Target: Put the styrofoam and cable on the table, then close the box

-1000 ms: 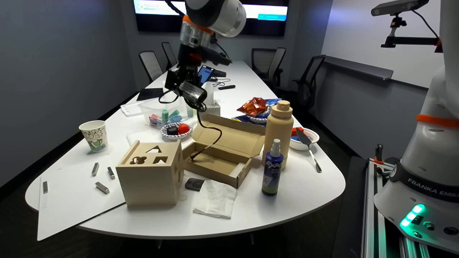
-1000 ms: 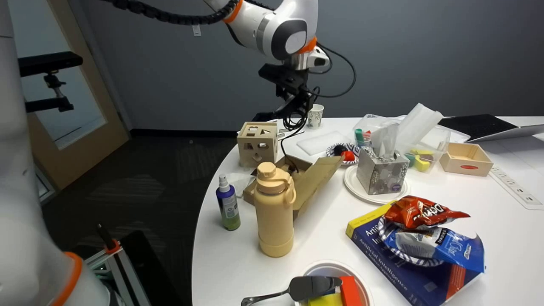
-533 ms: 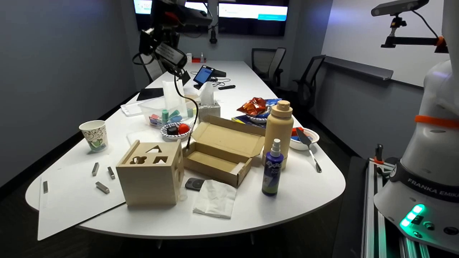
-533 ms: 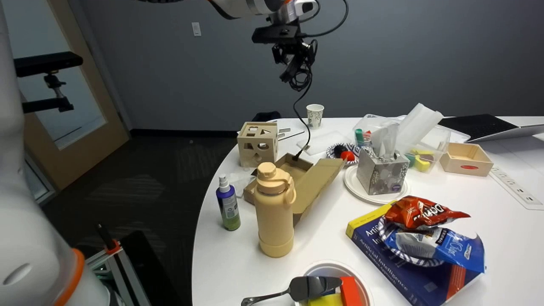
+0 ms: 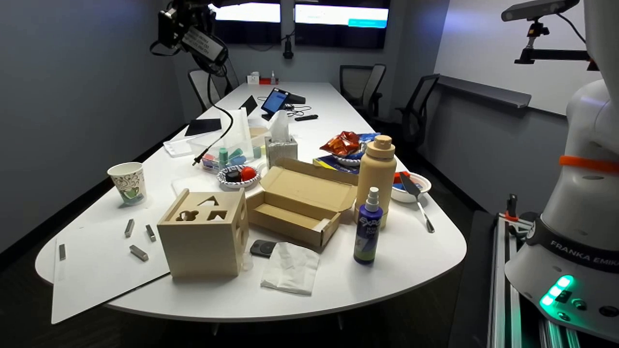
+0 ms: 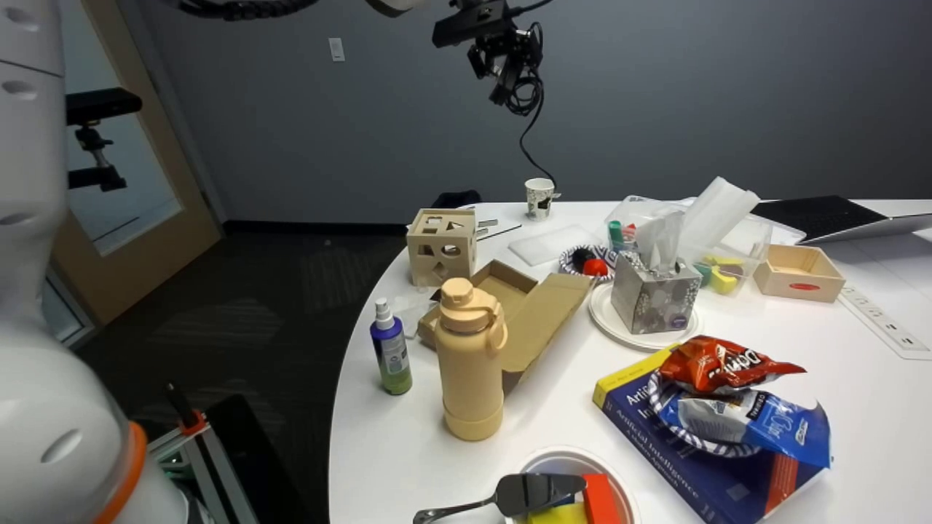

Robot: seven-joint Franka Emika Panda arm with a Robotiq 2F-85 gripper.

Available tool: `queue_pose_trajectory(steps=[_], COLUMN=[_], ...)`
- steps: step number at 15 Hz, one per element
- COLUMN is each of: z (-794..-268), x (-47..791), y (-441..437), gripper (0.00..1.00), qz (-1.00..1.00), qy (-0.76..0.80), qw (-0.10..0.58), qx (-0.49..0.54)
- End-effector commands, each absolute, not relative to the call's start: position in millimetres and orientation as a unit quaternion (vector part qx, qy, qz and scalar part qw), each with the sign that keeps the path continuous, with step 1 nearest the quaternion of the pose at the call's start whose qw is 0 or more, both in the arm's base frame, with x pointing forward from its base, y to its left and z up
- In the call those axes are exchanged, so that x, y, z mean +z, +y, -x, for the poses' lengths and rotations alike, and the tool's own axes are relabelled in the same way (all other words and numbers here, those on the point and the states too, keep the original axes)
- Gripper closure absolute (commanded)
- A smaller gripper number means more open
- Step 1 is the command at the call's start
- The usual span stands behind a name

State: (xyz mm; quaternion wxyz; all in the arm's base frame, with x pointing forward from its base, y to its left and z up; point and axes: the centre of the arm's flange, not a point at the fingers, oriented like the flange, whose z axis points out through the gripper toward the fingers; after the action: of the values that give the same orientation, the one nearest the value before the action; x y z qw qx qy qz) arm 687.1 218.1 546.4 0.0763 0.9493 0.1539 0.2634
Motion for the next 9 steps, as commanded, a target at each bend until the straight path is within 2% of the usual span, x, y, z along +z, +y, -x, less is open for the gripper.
queue_pose_trajectory(steps=[1, 9], z=[-732.9, -783.1], x=[520.3, 417.5], y=[210.5, 201.1], gripper=[0.93, 0.93], qz=[-0.954, -0.965], qy=[0.153, 0.179], qw=[0.067, 0.004], qx=[0.248, 0.192])
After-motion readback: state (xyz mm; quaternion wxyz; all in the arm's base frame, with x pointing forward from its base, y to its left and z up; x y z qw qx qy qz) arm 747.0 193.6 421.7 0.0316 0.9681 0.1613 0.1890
